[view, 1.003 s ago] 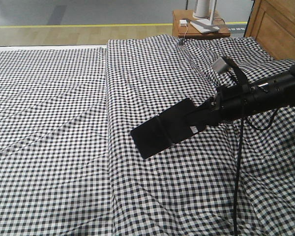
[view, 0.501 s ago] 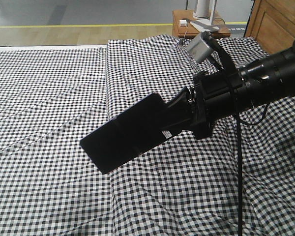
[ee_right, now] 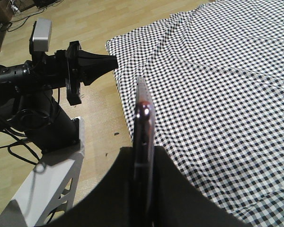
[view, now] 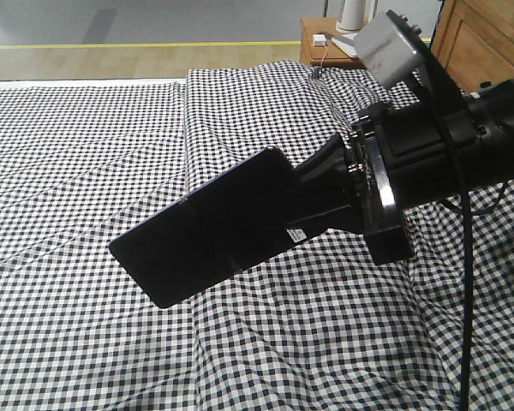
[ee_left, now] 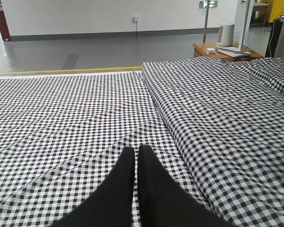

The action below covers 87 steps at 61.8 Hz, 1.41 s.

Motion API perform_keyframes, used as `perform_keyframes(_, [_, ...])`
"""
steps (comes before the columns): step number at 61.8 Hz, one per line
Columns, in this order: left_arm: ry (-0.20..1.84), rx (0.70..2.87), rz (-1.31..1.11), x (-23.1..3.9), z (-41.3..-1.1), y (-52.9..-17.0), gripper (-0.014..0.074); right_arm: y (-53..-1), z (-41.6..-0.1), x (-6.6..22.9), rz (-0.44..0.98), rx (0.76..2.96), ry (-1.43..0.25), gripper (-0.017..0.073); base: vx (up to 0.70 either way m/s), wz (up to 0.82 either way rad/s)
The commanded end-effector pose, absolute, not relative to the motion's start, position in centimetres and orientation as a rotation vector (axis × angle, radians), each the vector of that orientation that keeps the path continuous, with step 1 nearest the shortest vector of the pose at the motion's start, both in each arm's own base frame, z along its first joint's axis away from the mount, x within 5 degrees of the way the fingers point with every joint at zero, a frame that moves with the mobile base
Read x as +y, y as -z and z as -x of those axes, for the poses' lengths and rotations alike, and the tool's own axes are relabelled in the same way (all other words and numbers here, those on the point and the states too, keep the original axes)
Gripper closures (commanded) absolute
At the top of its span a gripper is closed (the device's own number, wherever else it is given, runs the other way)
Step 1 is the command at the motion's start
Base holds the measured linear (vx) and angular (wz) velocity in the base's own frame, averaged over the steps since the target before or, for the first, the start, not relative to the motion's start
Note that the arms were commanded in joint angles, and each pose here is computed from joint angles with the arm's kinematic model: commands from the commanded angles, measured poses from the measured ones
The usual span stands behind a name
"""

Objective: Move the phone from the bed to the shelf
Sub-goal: 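Lift the phone with the right gripper up off the bed, then hold the phone raised in the right gripper while the base turns away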

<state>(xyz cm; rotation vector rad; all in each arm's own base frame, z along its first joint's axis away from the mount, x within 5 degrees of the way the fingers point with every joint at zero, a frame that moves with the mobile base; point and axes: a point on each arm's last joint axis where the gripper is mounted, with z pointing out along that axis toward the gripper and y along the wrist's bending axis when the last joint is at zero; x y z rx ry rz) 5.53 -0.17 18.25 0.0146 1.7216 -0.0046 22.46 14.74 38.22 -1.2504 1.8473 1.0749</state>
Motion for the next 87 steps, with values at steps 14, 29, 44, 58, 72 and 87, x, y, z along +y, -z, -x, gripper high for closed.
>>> perform_keyframes(14, [0.007,1.65,-0.002,-0.11,-5.57,-18.87,0.0593,-40.44,-20.86,14.74,1.253,1.748,-1.172,0.0564,0.0,0.0])
perform_keyframes(29, [0.007,1.65,-0.002,-0.11,-5.57,-18.87,0.0593,-40.44,-20.86,14.74,1.253,1.748,-1.172,0.0564,0.0,0.0])
perform_keyframes(44, [0.007,1.65,-0.002,-0.11,-5.57,-18.87,0.0593,-40.44,-20.86,14.74,1.254,1.746,-1.171,0.0564,0.0,0.0])
perform_keyframes(58, [0.007,1.65,-0.002,-0.11,-5.57,-18.87,0.0593,-40.45,-20.86,14.74,1.254,1.745,-1.172,0.0564,0.0,0.0])
perform_keyframes(72, [0.007,1.65,-0.002,-0.11,-5.57,-18.87,0.0593,-40.45,-20.86,14.74,1.254,1.745,-1.172,0.0564,0.0,0.0])
perform_keyframes(87, [0.007,1.65,-0.002,-0.11,-5.57,-18.87,0.0593,-40.45,-20.86,14.74,1.254,1.745,-1.172,0.0564,-0.01,0.04])
